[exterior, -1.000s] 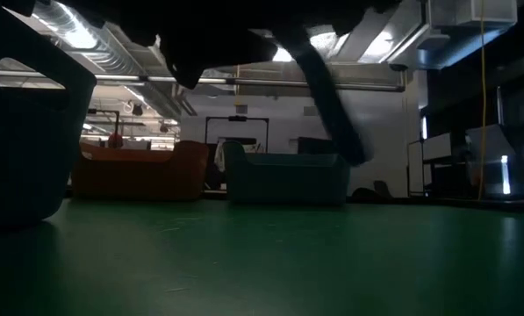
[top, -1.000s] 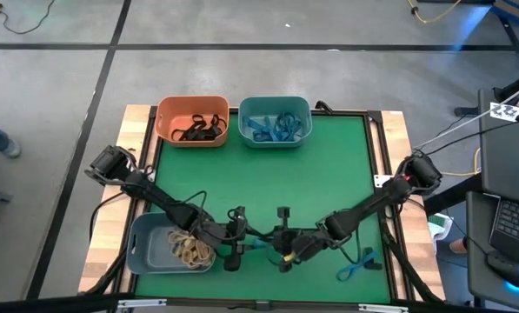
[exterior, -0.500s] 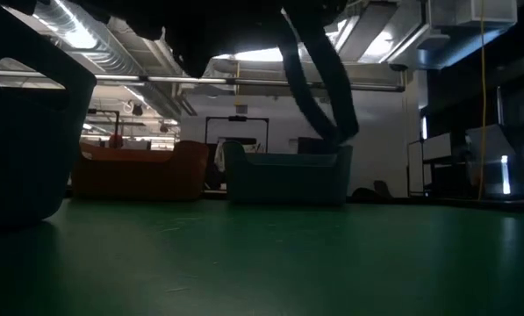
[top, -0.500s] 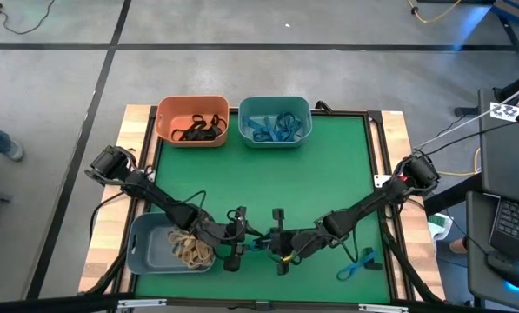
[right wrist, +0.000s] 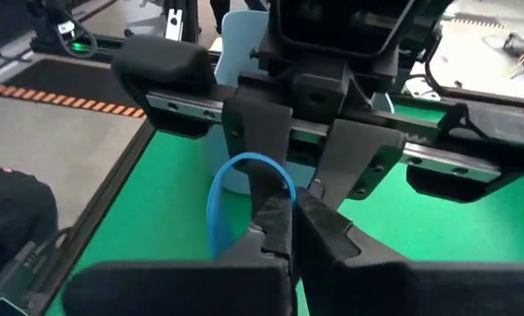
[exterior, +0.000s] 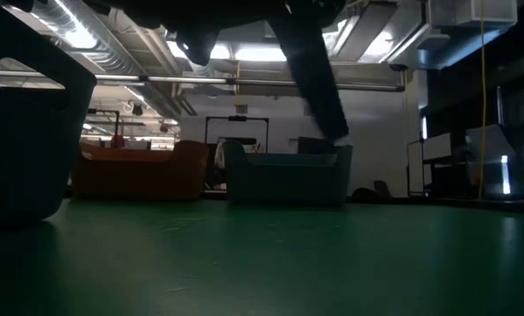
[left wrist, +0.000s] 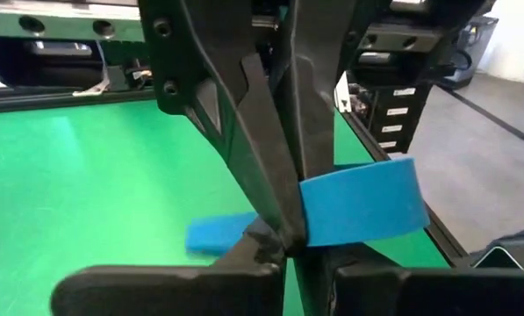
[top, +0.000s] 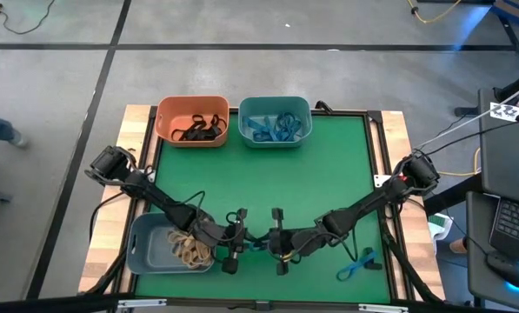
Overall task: Sort rubber bands into baskets
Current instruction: Put the blue rubber band into the green bin
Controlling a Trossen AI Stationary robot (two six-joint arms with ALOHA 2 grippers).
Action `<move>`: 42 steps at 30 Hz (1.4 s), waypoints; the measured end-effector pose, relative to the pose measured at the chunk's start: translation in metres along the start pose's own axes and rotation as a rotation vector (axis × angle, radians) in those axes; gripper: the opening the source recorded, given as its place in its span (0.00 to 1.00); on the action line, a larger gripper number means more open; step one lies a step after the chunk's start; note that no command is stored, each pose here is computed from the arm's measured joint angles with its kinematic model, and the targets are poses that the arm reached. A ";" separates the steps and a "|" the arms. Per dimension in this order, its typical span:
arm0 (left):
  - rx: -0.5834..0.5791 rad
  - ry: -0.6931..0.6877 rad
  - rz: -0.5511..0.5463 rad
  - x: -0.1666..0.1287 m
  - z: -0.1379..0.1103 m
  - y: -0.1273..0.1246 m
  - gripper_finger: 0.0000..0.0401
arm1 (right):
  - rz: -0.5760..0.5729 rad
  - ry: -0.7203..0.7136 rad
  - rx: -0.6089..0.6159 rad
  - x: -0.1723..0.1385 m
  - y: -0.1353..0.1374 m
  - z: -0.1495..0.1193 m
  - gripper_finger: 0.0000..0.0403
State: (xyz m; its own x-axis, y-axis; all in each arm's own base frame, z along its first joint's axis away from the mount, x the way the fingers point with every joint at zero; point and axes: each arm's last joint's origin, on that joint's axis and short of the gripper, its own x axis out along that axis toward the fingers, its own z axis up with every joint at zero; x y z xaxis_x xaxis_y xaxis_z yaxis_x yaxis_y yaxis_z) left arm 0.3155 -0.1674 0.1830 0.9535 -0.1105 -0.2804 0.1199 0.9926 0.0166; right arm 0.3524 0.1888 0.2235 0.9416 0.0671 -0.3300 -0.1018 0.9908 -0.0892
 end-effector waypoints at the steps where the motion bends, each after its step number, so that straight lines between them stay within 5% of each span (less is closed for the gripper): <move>1: 0.001 0.002 0.000 0.000 0.000 0.000 0.02 | -0.002 0.000 0.016 0.000 -0.001 0.000 0.03; 7: 0.003 0.013 -0.008 -0.002 -0.001 -0.002 0.01 | 0.004 -0.003 0.040 -0.002 -0.002 0.003 0.22; 14: -0.017 0.056 -0.025 -0.028 0.020 -0.003 0.02 | 0.114 0.080 0.048 -0.043 -0.005 0.025 0.39; 32: -0.151 0.124 -0.061 -0.150 0.077 0.025 0.01 | 0.075 0.292 0.125 -0.064 -0.010 0.013 0.42; 42: -0.010 -0.047 0.311 -0.155 0.100 0.071 0.01 | 0.043 0.305 0.110 -0.064 -0.011 0.012 0.42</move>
State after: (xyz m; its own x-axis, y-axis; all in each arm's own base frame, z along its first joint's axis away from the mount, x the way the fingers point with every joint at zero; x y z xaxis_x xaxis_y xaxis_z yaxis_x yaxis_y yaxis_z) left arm 0.2037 -0.0842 0.3241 0.9558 0.1968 -0.2183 -0.1823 0.9796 0.0851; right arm 0.2967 0.1751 0.2567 0.7960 0.0876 -0.5989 -0.0889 0.9957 0.0275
